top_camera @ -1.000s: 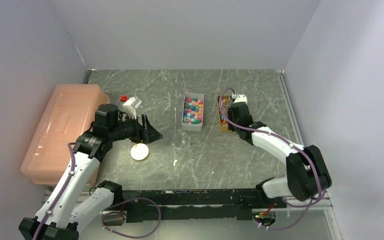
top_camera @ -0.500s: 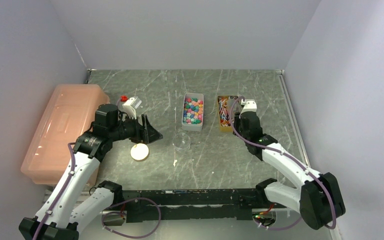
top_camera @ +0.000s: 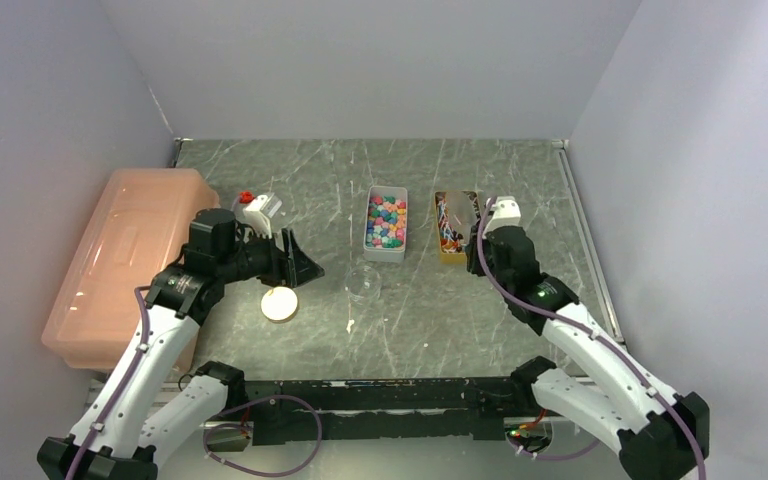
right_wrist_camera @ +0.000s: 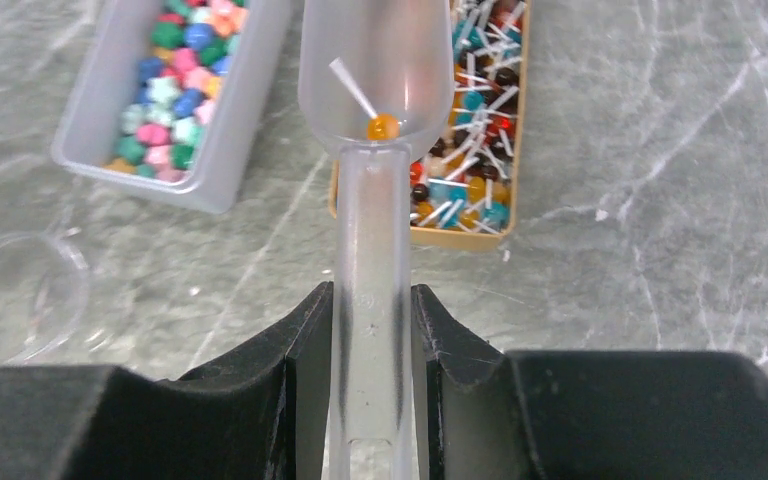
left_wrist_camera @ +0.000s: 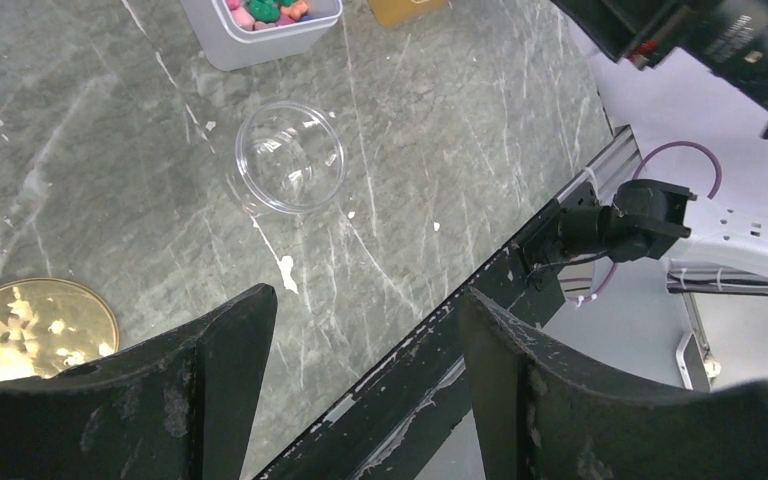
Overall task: Pack the candies
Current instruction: Place the fake candies in the packing bottle.
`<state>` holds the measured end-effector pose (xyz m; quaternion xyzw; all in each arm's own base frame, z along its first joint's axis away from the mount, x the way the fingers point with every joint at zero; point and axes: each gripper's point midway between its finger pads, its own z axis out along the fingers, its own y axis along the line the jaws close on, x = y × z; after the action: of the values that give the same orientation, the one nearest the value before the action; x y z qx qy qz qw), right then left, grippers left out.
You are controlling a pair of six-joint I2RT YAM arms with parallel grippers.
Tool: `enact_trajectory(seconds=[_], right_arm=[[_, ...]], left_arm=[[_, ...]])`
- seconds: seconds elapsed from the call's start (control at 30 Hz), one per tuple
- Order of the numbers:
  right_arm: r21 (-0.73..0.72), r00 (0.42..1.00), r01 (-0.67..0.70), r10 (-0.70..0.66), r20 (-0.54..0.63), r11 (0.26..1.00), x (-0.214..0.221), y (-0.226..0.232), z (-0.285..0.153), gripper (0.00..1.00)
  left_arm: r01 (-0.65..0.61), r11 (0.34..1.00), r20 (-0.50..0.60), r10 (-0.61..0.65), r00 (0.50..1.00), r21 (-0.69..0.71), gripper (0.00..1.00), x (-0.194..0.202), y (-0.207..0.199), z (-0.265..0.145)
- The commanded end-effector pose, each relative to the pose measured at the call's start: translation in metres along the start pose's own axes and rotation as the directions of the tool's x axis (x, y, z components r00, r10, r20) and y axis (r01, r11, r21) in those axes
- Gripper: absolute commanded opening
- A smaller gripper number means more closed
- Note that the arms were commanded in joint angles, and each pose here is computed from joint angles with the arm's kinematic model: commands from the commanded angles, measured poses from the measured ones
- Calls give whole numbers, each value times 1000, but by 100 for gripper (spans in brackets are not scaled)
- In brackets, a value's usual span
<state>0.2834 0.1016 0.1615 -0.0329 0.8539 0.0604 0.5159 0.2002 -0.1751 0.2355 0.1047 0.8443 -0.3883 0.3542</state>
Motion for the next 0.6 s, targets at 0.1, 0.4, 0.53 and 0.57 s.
enact_trajectory(seconds=[0.1, 0.4, 0.53, 0.57], right_arm=[[-155, 997, 55, -47, 55, 986, -40, 46, -50, 0], [-384, 985, 161, -169, 12, 909, -35, 104, -96, 0], [-457, 972, 184, -231, -48, 870, -24, 119, -113, 0], [-466, 967, 189, -246, -64, 864, -21, 122, -116, 0]], left_arm=[[-58, 997, 39, 60, 997, -46, 72, -13, 0, -11], [-96, 982, 79, 110, 991, -164, 72, -16, 15, -25], [-100, 972, 102, 123, 987, -211, 72, -16, 21, -32], [-101, 972, 107, 126, 986, -213, 72, -17, 20, -33]])
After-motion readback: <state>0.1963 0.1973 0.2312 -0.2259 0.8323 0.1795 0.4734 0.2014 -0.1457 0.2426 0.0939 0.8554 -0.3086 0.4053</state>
